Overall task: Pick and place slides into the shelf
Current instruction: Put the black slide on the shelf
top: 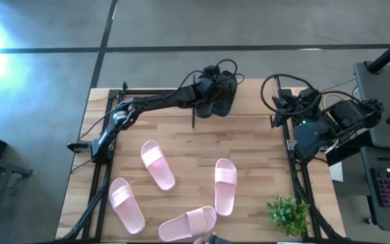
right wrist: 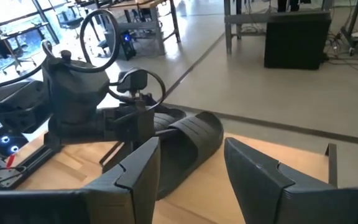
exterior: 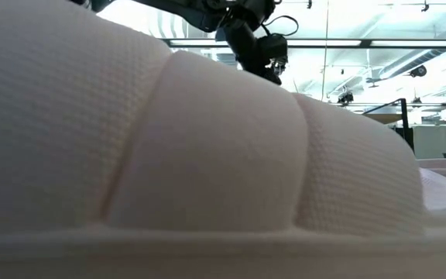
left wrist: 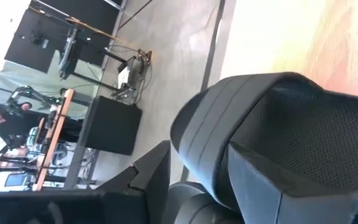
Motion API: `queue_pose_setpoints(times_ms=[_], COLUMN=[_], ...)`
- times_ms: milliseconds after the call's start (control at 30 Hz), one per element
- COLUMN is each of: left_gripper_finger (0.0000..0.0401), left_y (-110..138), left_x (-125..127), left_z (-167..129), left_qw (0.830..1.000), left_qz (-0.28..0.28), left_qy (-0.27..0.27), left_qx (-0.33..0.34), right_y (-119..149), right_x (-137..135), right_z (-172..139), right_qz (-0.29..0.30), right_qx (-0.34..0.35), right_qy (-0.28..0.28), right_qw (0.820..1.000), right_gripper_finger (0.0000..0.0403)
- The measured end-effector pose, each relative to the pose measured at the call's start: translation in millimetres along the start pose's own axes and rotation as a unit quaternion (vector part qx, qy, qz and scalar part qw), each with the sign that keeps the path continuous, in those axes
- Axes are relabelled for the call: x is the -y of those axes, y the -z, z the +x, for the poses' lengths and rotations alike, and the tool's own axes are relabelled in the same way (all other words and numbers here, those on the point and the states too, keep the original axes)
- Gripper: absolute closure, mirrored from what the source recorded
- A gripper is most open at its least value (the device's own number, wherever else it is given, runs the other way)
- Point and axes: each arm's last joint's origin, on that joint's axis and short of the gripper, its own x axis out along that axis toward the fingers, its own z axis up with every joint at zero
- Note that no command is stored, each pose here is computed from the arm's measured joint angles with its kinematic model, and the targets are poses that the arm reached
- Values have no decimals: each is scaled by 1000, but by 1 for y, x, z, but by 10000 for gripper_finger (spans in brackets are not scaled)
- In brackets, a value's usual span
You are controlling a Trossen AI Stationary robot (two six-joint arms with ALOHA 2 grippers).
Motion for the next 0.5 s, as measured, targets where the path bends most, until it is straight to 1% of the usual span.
queue_pose_setpoints(times_ms=[200,333,400,500], left_gripper_finger=[259,259,259,259], left_y=[-2,0,-2,-8], left_x=[1,5,7,4], left_z=[-2,-7,-14,-35], left_qw=[1000,998,998,998], left_qz=[2,37,48,52], left_qy=[-5,-20,-14,-6], left_qx=[1,-39,-44,-39], right_y=[2,4,4,6], right_x=[0,-1,0,2], right_z=[0,1,1,1], right_qz=[4,4,5,11], right_qx=[-22,-23,-25,-37], right_qy=[-6,-5,-4,2], right_qw=[1000,1000,1000,999], right_gripper_finger=[231,231,231,231])
